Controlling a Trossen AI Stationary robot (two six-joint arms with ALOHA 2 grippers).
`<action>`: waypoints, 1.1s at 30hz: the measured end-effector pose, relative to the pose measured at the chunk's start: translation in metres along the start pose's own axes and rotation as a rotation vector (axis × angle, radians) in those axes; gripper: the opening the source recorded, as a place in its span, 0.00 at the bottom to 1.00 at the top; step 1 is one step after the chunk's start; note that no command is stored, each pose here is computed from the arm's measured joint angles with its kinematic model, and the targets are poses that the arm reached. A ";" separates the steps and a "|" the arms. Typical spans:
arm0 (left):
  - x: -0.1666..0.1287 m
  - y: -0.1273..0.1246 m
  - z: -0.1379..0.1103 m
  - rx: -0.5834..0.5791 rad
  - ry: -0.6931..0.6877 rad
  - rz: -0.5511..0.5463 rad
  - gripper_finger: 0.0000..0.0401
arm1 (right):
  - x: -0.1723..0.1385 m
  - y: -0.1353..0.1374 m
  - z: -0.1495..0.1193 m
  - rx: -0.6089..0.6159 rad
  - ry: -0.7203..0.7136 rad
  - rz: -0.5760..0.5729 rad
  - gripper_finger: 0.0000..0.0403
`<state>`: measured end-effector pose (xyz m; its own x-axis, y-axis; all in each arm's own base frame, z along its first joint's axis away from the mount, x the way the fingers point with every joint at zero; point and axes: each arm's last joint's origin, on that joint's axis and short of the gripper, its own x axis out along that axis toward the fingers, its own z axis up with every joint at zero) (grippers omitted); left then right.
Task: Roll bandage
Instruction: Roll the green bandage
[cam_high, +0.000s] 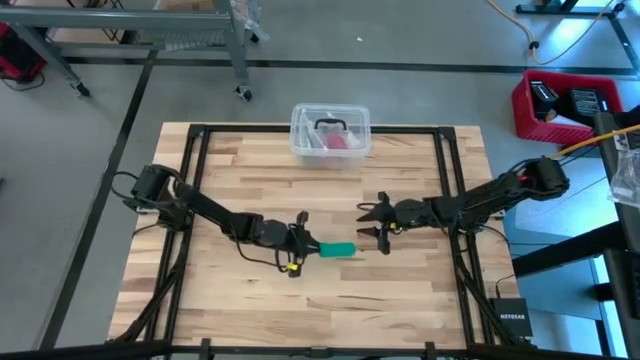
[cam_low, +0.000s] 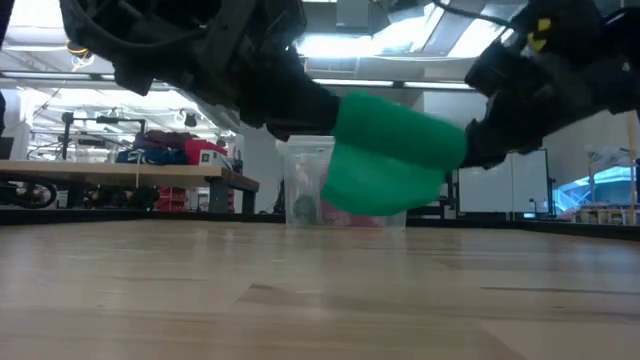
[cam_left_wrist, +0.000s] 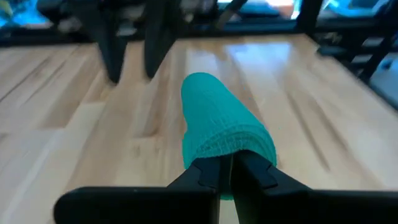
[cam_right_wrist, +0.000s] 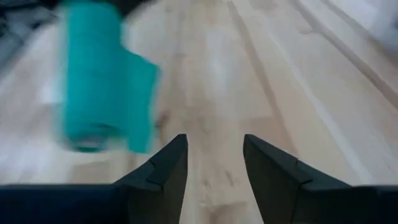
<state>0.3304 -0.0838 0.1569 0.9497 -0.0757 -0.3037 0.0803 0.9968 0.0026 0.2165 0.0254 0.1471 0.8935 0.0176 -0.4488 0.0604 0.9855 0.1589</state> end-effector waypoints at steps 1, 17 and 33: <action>0.001 -0.002 0.000 -0.002 -0.017 -0.007 0.03 | 0.002 0.000 -0.003 -0.004 0.006 -0.026 0.40; 0.015 0.005 -0.015 -0.028 -0.063 0.112 0.03 | 0.049 0.028 -0.026 -0.062 0.057 0.007 0.40; 0.025 0.007 -0.038 0.019 -0.030 0.177 0.03 | 0.059 0.030 -0.041 0.156 0.166 0.087 0.40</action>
<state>0.3435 -0.0776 0.1129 0.9581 0.1002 -0.2683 -0.0840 0.9939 0.0714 0.2526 0.0629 0.0896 0.8139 0.1414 -0.5635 0.0656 0.9413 0.3311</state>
